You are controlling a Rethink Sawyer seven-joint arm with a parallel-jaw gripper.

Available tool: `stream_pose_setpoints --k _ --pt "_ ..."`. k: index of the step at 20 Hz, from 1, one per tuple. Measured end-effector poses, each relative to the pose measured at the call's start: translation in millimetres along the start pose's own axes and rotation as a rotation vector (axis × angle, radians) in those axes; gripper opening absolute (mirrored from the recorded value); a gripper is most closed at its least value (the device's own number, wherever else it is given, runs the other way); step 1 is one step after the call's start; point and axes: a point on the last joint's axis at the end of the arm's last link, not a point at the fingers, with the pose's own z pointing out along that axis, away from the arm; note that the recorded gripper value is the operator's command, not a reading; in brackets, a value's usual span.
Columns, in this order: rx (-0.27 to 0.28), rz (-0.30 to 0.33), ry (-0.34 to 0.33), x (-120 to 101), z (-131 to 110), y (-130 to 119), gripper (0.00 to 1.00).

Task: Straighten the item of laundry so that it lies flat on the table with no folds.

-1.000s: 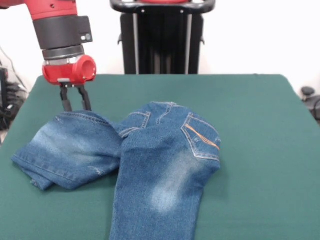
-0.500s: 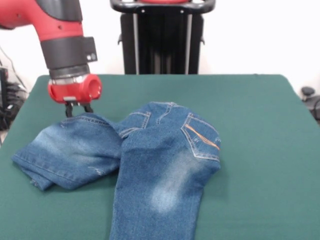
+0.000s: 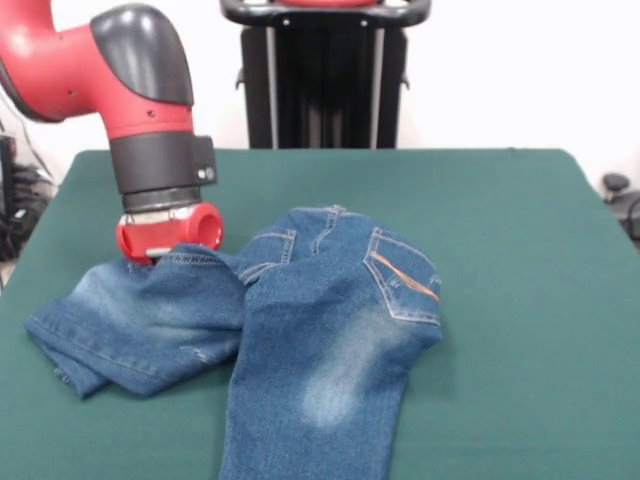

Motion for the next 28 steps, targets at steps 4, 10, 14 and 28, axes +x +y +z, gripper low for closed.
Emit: stream_pose_setpoints --k 4,10,14,28 --pt "-0.015 -0.004 -0.045 -1.1 7.5 4.1 1.0" --pt "-0.019 -0.002 -0.058 -1.3 8.6 4.6 1.0" --pt "-0.003 -0.041 -0.098 -8.4 0.8 8.8 1.0" --pt "-0.019 -0.19 -0.67 -114.1 -96.2 62.1 1.0"
